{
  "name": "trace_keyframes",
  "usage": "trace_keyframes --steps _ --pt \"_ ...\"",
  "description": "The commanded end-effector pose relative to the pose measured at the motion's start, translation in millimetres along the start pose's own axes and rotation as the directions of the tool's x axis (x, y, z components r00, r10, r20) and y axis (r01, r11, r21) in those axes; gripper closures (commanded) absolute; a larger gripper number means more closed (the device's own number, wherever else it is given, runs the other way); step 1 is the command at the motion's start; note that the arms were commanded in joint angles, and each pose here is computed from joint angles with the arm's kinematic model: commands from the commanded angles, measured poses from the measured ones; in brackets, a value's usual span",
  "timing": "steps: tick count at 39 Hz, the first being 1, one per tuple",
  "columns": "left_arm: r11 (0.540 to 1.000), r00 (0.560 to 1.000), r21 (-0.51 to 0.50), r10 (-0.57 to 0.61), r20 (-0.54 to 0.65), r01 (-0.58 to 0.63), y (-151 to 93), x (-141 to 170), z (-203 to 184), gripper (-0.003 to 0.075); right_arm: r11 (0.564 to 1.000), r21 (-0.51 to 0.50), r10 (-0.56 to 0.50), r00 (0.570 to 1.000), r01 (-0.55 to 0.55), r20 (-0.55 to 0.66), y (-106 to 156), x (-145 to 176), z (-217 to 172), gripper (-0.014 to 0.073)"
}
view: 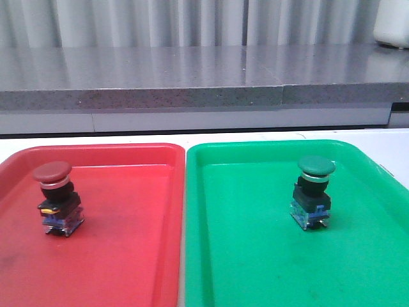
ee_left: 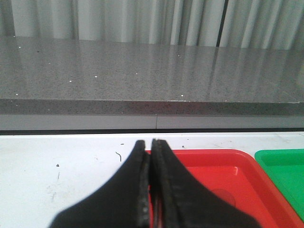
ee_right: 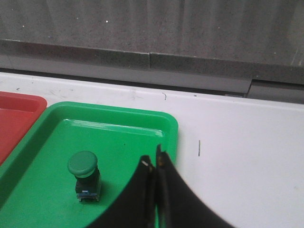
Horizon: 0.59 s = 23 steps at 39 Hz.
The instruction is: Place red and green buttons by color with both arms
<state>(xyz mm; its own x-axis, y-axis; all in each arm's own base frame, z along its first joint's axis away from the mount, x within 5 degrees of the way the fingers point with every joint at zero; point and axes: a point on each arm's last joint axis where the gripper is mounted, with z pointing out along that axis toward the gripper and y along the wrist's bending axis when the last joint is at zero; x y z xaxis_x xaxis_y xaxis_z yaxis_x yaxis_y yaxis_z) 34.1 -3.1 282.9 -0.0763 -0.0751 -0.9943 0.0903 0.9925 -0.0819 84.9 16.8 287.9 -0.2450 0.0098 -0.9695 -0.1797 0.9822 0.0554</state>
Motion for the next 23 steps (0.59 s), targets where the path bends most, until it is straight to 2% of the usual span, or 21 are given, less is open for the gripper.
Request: trace_keyframes --steps 1,8,23 --pt "1.0 0.995 0.011 -0.013 0.099 0.012 -1.5 -15.4 -2.3 0.074 1.0 0.008 -0.016 0.987 0.015 0.163 -0.6 -5.7 -14.7 0.0666" --pt "1.0 0.995 0.011 -0.013 0.099 0.012 -1.5 -15.4 -2.3 0.074 1.0 0.004 -0.017 0.97 0.016 0.244 -0.4 -2.7 -31.2 0.0666" --pt "1.0 0.995 0.011 -0.013 0.099 0.012 -1.5 -15.4 -2.3 0.074 1.0 0.004 -0.017 0.969 0.017 0.247 -0.4 -2.7 -31.8 0.0666"
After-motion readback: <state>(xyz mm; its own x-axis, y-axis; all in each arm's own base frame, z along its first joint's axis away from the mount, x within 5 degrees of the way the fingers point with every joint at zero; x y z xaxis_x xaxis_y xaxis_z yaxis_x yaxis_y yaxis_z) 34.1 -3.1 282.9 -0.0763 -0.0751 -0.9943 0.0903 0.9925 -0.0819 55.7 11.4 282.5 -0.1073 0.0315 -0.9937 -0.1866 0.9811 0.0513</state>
